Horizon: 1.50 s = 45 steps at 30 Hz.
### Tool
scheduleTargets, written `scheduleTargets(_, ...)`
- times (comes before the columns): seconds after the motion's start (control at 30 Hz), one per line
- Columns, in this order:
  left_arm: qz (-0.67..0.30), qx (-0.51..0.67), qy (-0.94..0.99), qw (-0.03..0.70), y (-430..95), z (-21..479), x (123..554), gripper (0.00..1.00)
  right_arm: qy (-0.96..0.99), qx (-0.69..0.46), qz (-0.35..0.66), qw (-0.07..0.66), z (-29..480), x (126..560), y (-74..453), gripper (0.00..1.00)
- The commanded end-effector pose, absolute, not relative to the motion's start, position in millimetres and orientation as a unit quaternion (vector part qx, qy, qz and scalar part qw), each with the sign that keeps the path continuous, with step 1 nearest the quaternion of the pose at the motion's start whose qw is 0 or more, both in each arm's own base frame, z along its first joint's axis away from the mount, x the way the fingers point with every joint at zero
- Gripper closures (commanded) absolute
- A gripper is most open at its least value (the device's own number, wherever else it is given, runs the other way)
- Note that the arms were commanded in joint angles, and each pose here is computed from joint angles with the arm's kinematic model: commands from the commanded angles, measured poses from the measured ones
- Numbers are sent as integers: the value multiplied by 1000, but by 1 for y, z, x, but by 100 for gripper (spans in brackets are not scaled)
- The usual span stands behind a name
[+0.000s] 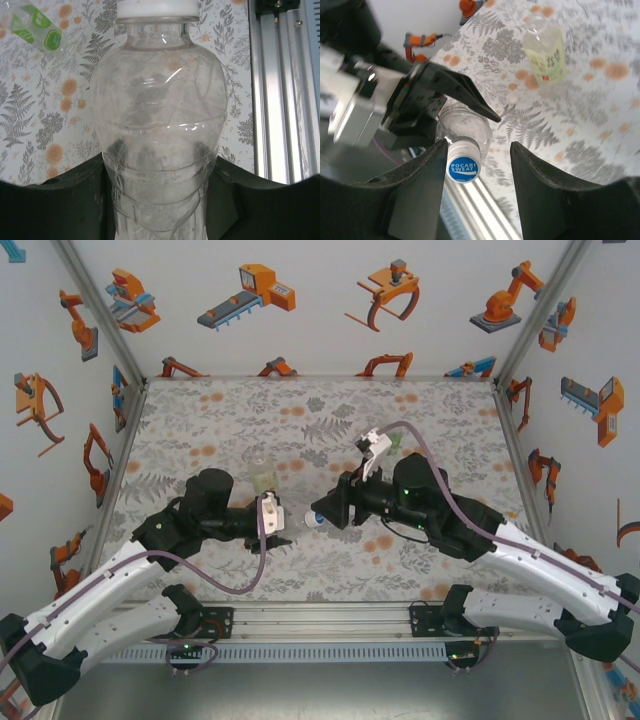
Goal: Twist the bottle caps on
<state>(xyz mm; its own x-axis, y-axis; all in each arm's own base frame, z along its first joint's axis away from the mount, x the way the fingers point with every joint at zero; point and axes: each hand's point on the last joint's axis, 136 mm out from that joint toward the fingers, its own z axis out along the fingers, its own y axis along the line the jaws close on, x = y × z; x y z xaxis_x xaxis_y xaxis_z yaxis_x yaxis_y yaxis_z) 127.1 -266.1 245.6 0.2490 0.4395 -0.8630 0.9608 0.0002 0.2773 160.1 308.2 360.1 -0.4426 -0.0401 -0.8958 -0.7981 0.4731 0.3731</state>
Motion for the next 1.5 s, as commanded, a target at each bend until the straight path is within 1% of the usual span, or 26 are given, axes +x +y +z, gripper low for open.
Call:
scheduleTargets(0.0, -316, 657, 511, 456, -270, 261, 114, 100, 614, -466, 405, 492, 381, 127, 318, 49)
scheduleTargets(0.13, -323, 659, 506, 453, -270, 263, 110, 100, 521, -582, 395, 484, 373, 97, 324, 49)
scheduleTargets(0.2, -325, 659, 505, 453, -270, 263, 109, 100, 500, -607, 387, 482, 367, 92, 325, 49)
scheduleTargets(0.33, -328, 660, 501, 453, -270, 264, 107, 100, 503, -614, 374, 479, 359, 96, 328, 49)
scheduleTargets(0.5, -329, 660, 501, 453, -270, 264, 107, 100, 504, -619, 379, 468, 352, 95, 331, 56)
scheduleTargets(0.57, -329, 660, 500, 454, -269, 265, 107, 100, 506, -620, 380, 464, 349, 95, 331, 57)
scheduleTargets(0.6, -328, 660, 500, 454, -269, 265, 107, 100, 505, -620, 380, 465, 349, 94, 332, 59)
scheduleTargets(0.77, -327, 660, 502, 454, -269, 264, 107, 100, 529, -599, 372, 472, 348, 103, 330, 79)
scheduleTargets(0.87, -322, 658, 505, 456, -268, 263, 109, 100, 587, -535, 371, 482, 348, 123, 328, 97)
scheduleTargets(0.9, -319, 657, 507, 457, -268, 263, 110, 100, 615, -495, 375, 487, 348, 133, 326, 100)
scheduleTargets(0.97, -311, 655, 512, 460, -268, 261, 113, 100, 679, -386, 395, 484, 346, 154, 321, 100)
scheduleTargets(1.03, -300, 652, 519, 465, -267, 260, 118, 100, 744, -242, 419, 460, 337, 177, 310, 100)
scheduleTargets(1.13, -284, 647, 527, 472, -267, 258, 126, 100, 798, -43, 468, 376, 316, 191, 300, 100)
scheduleTargets(1.23, -273, 645, 531, 477, -267, 255, 131, 100, 830, 86, 474, 280, 292, 190, 296, 100)
scheduleTargets(1.3, -267, 644, 533, 479, -267, 254, 134, 100, 828, 120, 494, 236, 295, 186, 304, 100)
scheduleTargets(1.33, -265, 644, 534, 480, -267, 253, 135, 100, 824, 127, 504, 227, 301, 186, 307, 100)
scheduleTargets(1.4, -262, 643, 536, 481, -267, 253, 137, 100, 820, 127, 508, 231, 313, 186, 308, 100)
scheduleTargets(1.47, -265, 643, 534, 481, -268, 252, 137, 100, 825, 114, 492, 254, 318, 189, 302, 100)
